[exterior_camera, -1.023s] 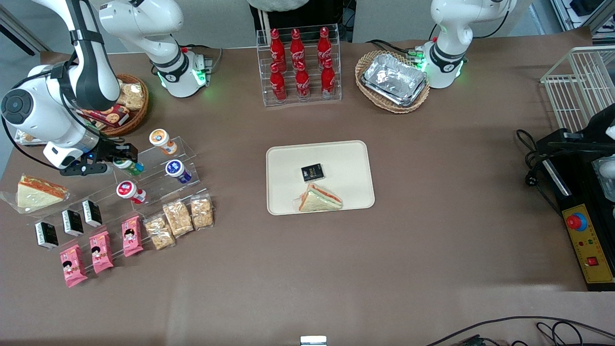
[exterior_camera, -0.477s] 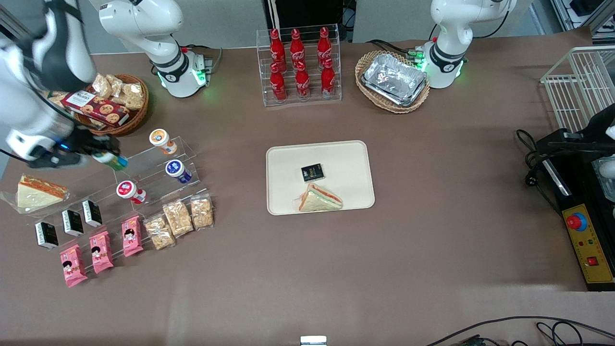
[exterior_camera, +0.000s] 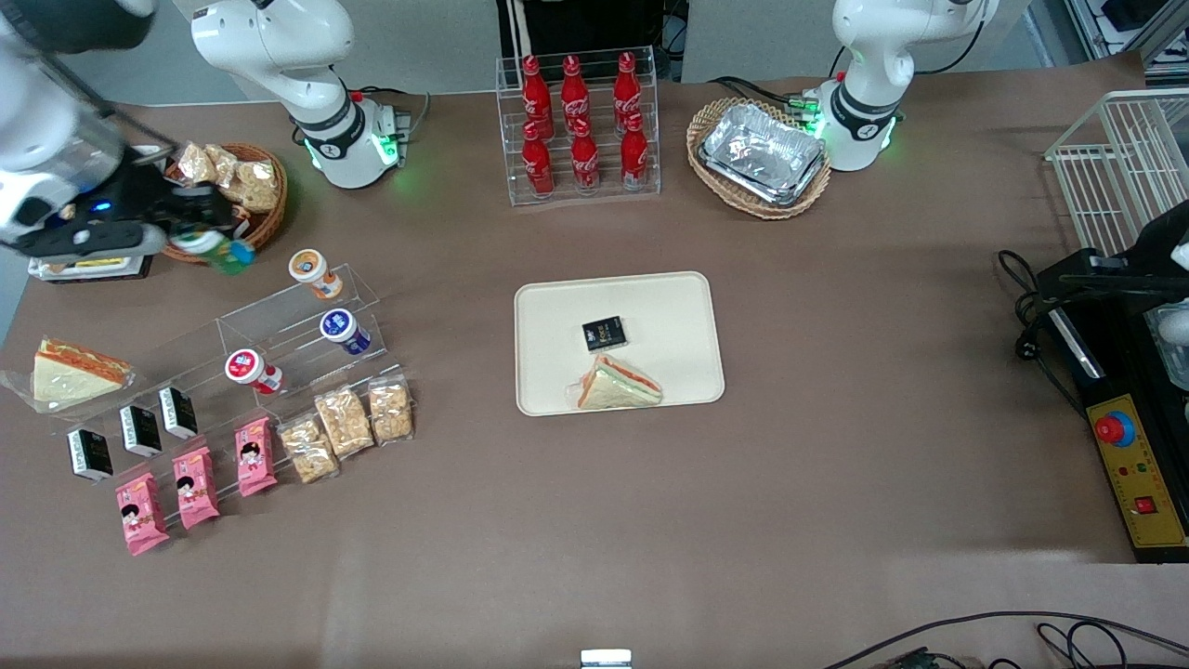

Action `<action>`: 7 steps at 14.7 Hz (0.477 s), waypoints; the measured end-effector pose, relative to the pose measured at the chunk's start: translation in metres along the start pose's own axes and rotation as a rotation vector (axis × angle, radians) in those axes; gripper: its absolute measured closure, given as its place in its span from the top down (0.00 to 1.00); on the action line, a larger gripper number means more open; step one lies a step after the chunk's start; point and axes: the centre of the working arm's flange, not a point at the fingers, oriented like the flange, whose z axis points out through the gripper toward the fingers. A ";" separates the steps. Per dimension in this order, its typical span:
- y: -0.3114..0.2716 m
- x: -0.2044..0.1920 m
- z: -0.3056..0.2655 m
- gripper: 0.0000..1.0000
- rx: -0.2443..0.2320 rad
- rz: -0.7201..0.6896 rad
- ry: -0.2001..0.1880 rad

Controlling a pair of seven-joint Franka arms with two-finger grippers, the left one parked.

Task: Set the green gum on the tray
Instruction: 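Lift the green bottle and carry it over the cream tray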

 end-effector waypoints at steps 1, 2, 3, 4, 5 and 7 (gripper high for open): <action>-0.029 -0.003 -0.002 0.59 0.000 0.022 0.002; -0.061 -0.007 -0.002 0.59 -0.005 0.048 0.003; -0.093 -0.012 0.000 0.59 -0.012 0.074 0.002; -0.125 -0.018 0.005 0.59 -0.021 0.101 -0.003; -0.155 -0.023 0.011 0.59 -0.030 0.127 -0.006; -0.207 -0.027 0.027 0.59 -0.034 0.170 0.003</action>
